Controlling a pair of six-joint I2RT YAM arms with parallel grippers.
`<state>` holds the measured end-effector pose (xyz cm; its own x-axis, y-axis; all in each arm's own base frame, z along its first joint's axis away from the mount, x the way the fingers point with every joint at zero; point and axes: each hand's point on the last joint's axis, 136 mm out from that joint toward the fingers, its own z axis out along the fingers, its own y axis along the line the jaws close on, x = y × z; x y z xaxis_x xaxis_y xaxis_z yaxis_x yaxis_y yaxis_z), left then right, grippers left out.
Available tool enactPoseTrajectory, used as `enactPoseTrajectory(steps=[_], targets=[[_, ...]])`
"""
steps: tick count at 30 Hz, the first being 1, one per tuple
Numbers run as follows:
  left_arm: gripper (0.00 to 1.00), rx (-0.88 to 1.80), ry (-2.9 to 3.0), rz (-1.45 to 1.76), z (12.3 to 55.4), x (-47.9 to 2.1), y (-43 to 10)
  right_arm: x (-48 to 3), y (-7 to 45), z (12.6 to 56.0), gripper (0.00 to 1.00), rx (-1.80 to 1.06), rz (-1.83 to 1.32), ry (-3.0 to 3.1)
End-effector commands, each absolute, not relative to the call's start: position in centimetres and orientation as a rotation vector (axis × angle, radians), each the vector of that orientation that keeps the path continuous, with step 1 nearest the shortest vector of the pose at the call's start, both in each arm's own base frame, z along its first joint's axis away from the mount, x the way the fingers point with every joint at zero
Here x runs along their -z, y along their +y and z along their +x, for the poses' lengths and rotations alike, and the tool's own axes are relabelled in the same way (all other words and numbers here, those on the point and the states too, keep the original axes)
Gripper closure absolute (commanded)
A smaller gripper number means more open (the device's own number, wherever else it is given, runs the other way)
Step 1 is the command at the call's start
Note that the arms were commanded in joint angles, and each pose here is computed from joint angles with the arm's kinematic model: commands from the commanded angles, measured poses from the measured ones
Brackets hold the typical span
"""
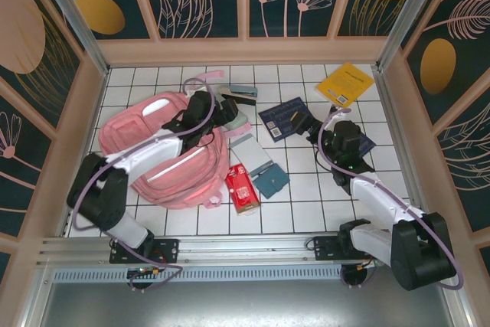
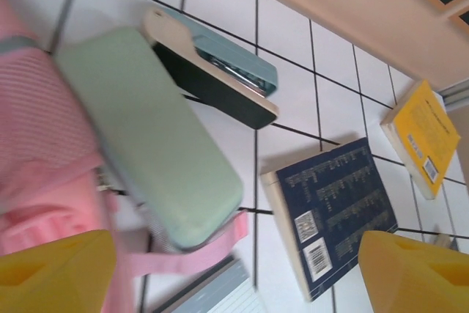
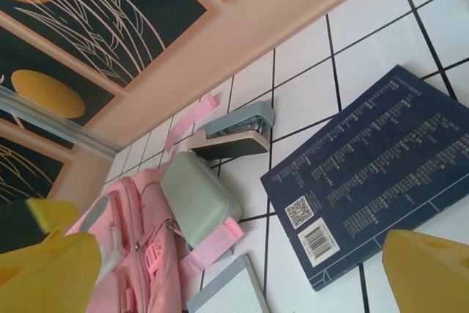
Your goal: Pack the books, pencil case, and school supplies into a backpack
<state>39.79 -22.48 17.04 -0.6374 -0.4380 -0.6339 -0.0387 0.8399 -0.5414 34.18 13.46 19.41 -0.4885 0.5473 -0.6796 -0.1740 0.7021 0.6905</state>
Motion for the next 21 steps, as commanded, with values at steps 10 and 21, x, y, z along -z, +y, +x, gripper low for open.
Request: enactPoseTrajectory(steps=[10,21], targets=[[0.27,0.465,2.331,-0.212,32.6,-13.6,-17.7,-19.3,20.3,33.6,0.02,-1.056,0.047,1.942],[0.54,0.465,2.434,0.063,29.6,-10.8,-22.5,-17.7,21.6,33.9,0.01,-1.005,0.018,2.004]])
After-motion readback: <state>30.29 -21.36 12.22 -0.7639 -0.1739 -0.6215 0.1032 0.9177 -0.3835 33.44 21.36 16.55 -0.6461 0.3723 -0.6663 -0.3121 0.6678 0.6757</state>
